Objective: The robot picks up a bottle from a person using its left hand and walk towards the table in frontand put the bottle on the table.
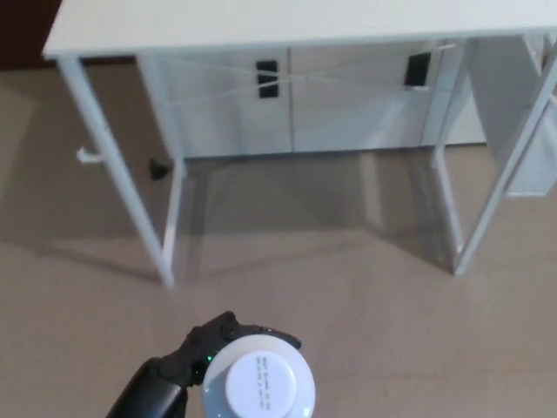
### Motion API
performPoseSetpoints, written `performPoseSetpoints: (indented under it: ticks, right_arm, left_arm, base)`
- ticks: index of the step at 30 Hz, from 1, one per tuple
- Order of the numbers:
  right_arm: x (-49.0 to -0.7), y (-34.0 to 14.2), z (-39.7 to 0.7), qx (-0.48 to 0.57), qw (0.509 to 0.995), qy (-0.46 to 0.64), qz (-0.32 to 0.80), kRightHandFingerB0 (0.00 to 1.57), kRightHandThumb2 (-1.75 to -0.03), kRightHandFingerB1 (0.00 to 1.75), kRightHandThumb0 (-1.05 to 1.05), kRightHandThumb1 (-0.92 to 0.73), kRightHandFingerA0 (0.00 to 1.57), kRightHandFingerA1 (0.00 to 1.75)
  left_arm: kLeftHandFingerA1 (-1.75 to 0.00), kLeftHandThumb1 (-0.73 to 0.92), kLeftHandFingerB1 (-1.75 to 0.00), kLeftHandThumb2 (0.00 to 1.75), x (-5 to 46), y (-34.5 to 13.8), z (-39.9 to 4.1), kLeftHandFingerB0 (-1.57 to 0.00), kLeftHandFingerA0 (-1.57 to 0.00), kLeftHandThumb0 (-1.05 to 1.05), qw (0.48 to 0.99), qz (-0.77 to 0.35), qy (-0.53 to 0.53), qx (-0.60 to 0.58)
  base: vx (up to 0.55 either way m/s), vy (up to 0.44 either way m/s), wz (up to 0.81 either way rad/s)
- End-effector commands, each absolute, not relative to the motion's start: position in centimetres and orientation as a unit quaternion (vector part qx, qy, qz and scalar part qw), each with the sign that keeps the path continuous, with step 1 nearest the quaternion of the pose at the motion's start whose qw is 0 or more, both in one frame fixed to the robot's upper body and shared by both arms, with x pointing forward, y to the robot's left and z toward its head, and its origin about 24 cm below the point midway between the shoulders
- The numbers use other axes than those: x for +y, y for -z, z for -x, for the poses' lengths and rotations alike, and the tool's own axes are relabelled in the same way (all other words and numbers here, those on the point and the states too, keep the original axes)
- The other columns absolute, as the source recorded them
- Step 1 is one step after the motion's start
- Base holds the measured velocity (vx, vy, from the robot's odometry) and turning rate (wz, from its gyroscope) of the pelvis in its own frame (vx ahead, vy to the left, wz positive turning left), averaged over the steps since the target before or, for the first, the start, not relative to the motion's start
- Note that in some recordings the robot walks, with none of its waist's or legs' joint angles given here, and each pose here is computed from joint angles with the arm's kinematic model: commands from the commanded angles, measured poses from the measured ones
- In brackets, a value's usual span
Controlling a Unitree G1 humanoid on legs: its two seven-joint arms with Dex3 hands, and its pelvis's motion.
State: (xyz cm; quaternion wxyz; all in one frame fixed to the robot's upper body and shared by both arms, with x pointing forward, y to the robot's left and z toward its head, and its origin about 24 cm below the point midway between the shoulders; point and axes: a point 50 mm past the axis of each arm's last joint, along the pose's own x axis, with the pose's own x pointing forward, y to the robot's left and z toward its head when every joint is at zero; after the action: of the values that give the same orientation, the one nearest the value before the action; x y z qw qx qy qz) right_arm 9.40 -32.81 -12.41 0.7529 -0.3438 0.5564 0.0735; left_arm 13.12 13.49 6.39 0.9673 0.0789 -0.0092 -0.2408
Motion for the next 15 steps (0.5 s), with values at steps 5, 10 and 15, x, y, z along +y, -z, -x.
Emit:
performPoseSetpoints:
  ticks: [5, 10, 15]
  right_arm:
    - [-32.91, 12.30, -9.63, 0.556, 0.758, -0.072, 0.334, 0.52, -0.62, 0.43, -0.36, -0.75, 0.62, 0.50]
    - [-32.99, 12.22, -9.61, 0.554, 0.762, -0.072, 0.327, 0.51, -0.62, 0.43, -0.35, -0.75, 0.61, 0.51]
    - [-33.19, 12.28, -8.97, 0.562, 0.756, -0.071, 0.328, 0.51, -0.62, 0.42, -0.36, -0.76, 0.61, 0.49]
  left_arm:
    - [-1.50, 0.79, -1.08, 0.75, 13.50, -7.03, -13.50, -0.77, -0.89, -0.19, 0.968, -0.066, 0.238, -0.031]
    - [-1.47, 0.79, -1.06, 0.71, 13.54, -7.07, -13.42, -0.76, -0.95, -0.17, 0.968, -0.092, 0.232, -0.040]
    - [-1.48, 0.79, -1.07, 0.70, 13.38, -7.06, -13.25, -0.77, -0.93, -0.17, 0.968, -0.083, 0.234, -0.035]
  base:
    - [0.57, 0.148, -0.62]
    - [0.43, 0.063, -0.01]
    - [0.32, -0.141, 0.44]
